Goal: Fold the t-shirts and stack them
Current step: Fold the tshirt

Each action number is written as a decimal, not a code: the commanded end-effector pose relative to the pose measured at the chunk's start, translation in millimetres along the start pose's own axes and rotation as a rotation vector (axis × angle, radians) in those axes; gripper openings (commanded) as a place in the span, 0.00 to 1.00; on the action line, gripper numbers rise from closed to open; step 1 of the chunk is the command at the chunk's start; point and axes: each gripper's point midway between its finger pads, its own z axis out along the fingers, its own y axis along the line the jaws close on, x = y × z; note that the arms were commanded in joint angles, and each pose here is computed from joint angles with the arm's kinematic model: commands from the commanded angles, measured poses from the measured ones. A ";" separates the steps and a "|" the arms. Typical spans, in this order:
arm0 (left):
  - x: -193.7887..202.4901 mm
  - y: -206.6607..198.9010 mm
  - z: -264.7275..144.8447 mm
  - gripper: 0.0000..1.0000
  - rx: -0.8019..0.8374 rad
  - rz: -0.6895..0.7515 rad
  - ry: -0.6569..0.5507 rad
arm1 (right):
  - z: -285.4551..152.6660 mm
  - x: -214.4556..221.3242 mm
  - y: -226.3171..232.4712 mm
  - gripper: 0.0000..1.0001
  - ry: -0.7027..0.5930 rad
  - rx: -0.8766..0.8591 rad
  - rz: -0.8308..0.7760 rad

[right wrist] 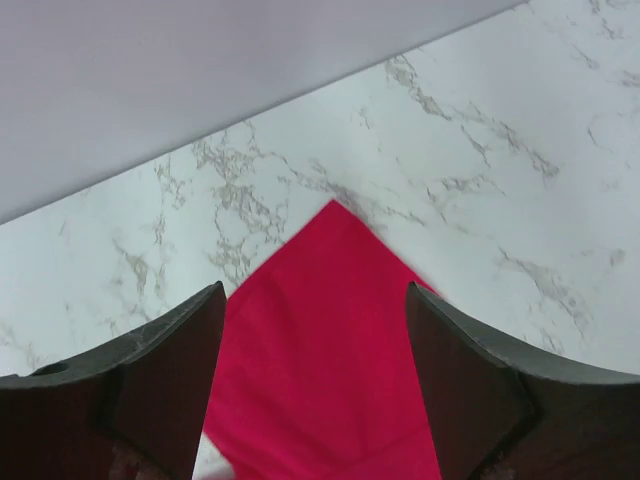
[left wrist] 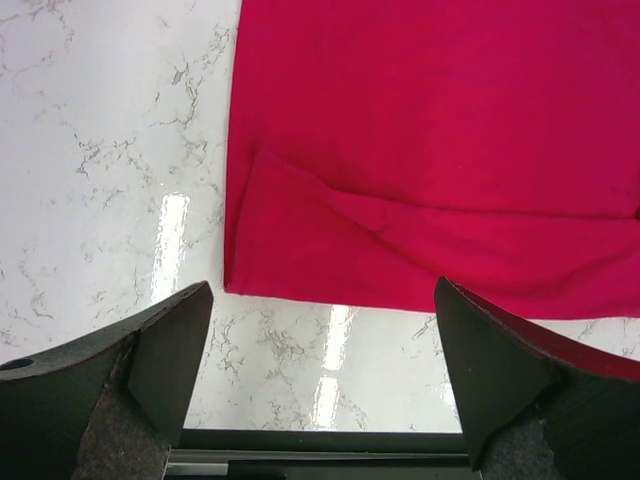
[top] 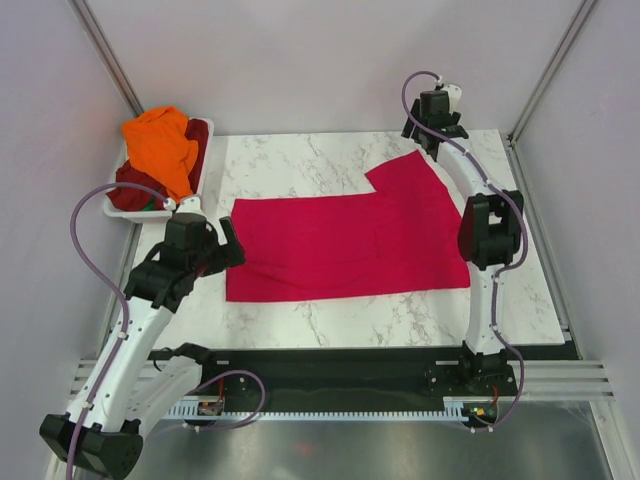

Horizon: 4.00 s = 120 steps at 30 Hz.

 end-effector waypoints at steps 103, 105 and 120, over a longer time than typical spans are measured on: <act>-64.9 16.4 331.4 0.47 -0.304 0.049 0.303 | 21.8 91.7 -9.3 0.00 0.248 -0.391 0.167; -64.2 17.7 328.9 0.34 -0.311 0.046 0.303 | 22.9 92.0 -10.6 0.00 0.250 -0.391 0.168; -112.6 10.3 273.0 0.02 -0.316 0.032 0.173 | 8.9 74.2 3.2 0.00 0.226 -0.447 0.174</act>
